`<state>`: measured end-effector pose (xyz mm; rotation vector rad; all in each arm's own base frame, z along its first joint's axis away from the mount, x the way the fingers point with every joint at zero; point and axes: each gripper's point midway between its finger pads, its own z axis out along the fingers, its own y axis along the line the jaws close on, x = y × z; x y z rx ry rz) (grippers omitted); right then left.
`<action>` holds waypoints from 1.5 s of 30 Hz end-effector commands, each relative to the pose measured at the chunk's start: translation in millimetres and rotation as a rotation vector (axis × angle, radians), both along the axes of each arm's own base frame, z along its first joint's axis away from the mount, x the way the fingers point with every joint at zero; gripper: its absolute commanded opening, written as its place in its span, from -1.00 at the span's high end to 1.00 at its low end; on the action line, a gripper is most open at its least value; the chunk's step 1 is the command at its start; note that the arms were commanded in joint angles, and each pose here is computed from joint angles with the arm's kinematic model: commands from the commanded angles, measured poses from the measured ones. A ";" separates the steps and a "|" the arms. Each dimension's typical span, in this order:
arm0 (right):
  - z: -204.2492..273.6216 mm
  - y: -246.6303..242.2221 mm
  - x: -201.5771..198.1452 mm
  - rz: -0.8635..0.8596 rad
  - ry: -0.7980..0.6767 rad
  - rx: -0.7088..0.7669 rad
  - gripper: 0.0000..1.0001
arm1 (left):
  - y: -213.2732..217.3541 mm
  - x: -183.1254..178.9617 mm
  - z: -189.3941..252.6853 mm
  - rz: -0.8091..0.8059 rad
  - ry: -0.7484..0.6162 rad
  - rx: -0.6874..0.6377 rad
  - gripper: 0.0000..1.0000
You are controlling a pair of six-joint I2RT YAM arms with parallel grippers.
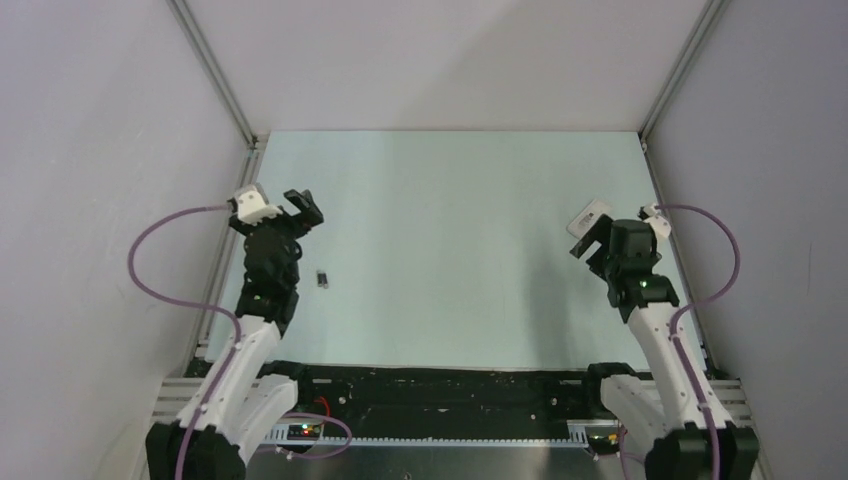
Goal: Load the batteries into the remote control
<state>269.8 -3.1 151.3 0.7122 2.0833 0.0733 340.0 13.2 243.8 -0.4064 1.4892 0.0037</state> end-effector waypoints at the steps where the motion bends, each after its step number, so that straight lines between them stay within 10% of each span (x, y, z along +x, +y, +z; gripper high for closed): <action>1: 5.2 -13.3 34.5 -0.047 -0.041 0.128 -0.99 | -32.5 -20.8 17.2 -0.148 0.119 -0.183 -0.97; 9: -10.1 -29.1 91.7 -0.094 0.007 0.168 -0.98 | -102.2 -60.0 28.0 -0.584 0.284 -0.158 -0.97; 45: -124.4 -30.6 182.2 -0.116 0.495 0.065 -0.87 | -80.4 -79.5 -30.4 -0.462 0.449 -0.129 -0.97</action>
